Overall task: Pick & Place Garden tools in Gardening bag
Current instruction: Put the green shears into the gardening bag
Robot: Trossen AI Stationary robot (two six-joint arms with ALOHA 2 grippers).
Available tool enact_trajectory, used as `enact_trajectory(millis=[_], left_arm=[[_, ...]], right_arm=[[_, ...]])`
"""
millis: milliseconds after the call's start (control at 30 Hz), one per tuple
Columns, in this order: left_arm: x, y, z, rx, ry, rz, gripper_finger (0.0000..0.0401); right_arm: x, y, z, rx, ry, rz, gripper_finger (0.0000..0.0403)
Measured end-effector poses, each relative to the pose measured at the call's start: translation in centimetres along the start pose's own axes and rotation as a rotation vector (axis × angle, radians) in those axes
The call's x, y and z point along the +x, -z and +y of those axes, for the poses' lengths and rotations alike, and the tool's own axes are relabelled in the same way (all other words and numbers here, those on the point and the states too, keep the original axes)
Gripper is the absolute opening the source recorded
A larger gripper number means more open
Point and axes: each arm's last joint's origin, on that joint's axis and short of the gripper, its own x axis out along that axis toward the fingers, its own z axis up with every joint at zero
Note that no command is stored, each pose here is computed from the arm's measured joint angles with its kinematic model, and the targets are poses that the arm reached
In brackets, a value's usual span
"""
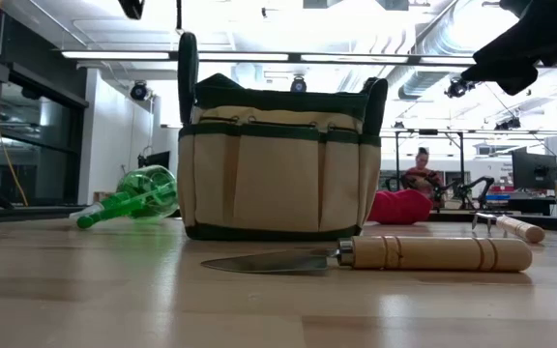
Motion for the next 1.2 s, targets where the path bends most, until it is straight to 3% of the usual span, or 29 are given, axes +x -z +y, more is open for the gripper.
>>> enact_trajectory(millis=[300,533,867,1200], left_arm=[[-0.3,1.8,0.3,-0.075,0.048,-0.067,0.0],[0.2,1.8,1.1,-0.092,0.015,-0.086,0.0],[2.0,2.6,2.6,-0.064,0.19,-0.004,0.0],[3.8,3.0,3.6,-0.043,0.4,-0.011,0.0]], right_arm=[[0.0,0.0,0.0,0.0,0.0,0.0,0.0183],[0.0,0.0,0.0,0.0,0.0,0.0,0.0183],[0.0,0.0,0.0,0.0,0.0,0.0,0.0183],[0.0,0.0,0.0,0.0,0.0,0.0,0.0183]])
